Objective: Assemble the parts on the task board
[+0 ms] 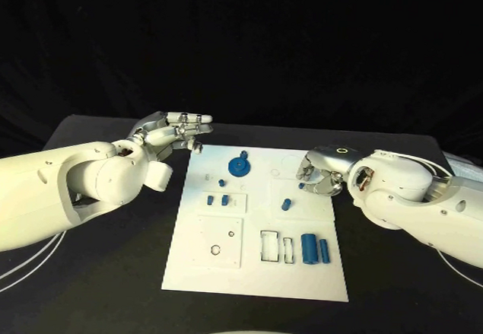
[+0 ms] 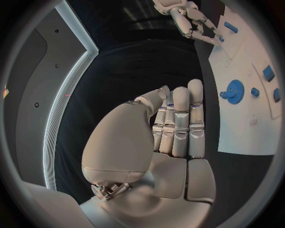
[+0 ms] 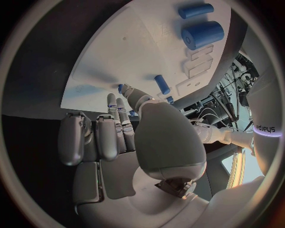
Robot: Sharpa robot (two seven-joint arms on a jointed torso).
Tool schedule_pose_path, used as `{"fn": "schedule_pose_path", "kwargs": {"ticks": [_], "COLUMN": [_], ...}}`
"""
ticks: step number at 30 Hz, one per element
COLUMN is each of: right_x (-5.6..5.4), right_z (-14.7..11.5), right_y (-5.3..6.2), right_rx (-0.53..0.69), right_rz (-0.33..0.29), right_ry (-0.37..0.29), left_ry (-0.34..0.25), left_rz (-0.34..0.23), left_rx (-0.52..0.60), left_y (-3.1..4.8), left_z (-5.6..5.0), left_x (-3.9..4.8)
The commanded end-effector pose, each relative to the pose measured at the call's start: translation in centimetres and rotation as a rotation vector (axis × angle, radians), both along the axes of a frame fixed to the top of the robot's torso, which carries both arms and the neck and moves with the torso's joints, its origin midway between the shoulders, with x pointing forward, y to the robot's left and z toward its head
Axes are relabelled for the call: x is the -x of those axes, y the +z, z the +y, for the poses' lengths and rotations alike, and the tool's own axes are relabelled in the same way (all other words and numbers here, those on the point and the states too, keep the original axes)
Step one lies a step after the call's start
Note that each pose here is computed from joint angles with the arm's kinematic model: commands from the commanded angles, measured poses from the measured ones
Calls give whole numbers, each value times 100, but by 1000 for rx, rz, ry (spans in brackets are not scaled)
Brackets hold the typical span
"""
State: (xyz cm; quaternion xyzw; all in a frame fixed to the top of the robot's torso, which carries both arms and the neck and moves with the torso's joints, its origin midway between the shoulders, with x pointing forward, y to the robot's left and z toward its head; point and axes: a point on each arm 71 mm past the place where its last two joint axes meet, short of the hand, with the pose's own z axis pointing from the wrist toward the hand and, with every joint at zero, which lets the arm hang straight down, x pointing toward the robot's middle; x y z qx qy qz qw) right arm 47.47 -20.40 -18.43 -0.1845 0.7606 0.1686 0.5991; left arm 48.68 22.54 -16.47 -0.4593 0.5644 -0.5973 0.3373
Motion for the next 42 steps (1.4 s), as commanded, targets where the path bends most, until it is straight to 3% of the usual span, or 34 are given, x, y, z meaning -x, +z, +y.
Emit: {"fn": "schedule_pose_path", "kwargs": {"ticks": [1,25,35,42], "right_x": [16,10,22,80], "right_z": [25,133,158,139], "right_y": [-52,-204,-173,-71], "right_rx": [51,94,61,3], "right_rz": [19,43,-28,-88], "right_ry": [24,34,29,30], "left_ry": [26,15,15,15], "left_rz": [-2,3,3,4], "left_rx": [63,68,65,63], "left_y": [20,20,18,14], "left_z": [4,-10,-7,-7], "left_x": [2,18,17,15]}}
